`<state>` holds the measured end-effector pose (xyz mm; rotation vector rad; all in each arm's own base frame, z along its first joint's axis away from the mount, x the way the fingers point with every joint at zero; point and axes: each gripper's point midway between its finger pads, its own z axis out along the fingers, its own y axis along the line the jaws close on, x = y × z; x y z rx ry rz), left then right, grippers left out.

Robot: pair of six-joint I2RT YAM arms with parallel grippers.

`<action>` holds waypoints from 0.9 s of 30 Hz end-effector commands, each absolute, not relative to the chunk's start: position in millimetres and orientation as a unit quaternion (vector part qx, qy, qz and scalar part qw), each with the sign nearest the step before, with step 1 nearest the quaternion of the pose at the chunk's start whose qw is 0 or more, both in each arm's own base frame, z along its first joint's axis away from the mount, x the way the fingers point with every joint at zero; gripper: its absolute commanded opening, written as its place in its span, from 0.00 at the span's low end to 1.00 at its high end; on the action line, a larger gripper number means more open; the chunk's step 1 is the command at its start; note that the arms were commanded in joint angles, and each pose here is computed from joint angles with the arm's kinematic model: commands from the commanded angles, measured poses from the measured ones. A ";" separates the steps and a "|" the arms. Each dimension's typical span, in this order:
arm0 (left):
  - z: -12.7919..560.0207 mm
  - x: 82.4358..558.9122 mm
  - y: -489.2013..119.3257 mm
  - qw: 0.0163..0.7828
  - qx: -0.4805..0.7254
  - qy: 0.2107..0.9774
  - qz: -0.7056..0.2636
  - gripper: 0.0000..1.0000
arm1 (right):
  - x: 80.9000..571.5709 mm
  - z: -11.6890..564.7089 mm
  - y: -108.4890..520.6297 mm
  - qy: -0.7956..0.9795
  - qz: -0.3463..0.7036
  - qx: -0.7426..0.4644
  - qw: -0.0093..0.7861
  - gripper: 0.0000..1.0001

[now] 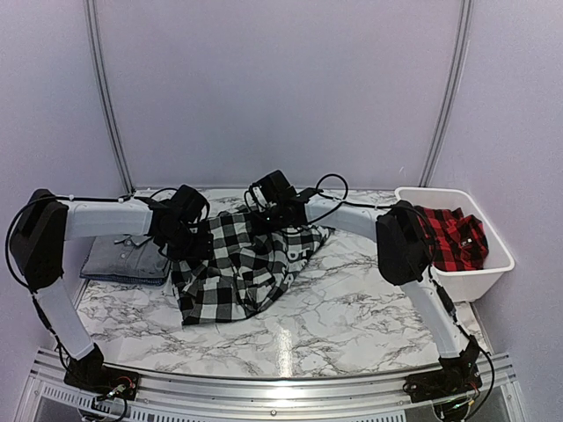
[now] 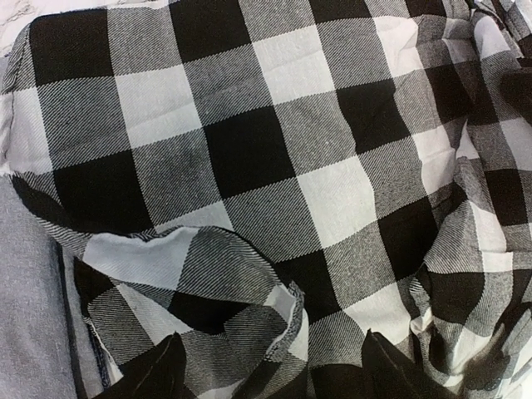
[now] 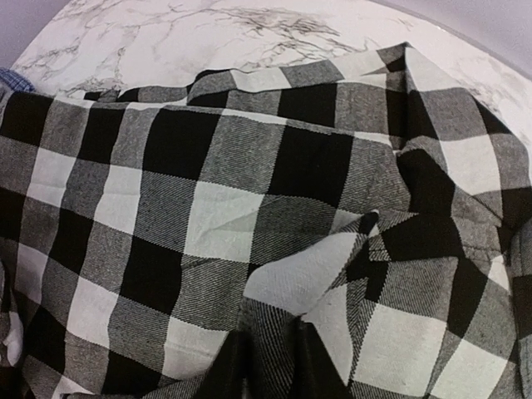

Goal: Fold and stack the long sleeve shirts
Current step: Flatten out the crumpled shirt at the center of the board.

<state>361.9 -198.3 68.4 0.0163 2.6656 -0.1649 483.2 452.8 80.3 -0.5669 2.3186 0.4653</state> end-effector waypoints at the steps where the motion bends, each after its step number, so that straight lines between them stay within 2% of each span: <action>1: 53.9 362.2 -193.5 0.221 0.005 0.974 -0.055 0.73 | 491.8 109.0 459.1 0.882 0.205 -0.210 0.369 0.10; 6: 46.2 365.5 -193.4 0.213 0.001 0.975 -0.061 0.66 | 489.4 136.8 457.1 0.874 0.207 -0.215 0.383 0.00; 12: 40.6 371.4 -192.2 0.210 -0.003 0.976 -0.063 0.60 | 474.0 182.4 440.7 0.865 0.177 -0.224 0.412 0.00; 14: 39.4 373.3 -192.6 0.208 -0.004 0.976 -0.065 0.56 | 463.2 195.9 433.2 0.862 0.170 -0.226 0.421 0.00; 16: 39.2 374.5 -193.8 0.207 -0.003 0.976 -0.068 0.47 | 452.5 204.5 421.8 0.862 0.157 -0.225 0.427 0.00; 22: 53.6 378.5 -196.2 0.221 0.003 0.972 -0.079 0.09 | 401.8 215.7 365.8 0.876 0.114 -0.208 0.421 0.00; 25: 71.2 382.3 -195.9 0.240 0.003 0.967 -0.088 0.00 | 365.0 196.3 321.9 0.896 0.093 -0.183 0.394 0.00; 27: 84.5 384.3 -194.0 0.253 0.000 0.963 -0.096 0.00 | 340.1 185.4 291.8 0.909 0.080 -0.162 0.375 0.00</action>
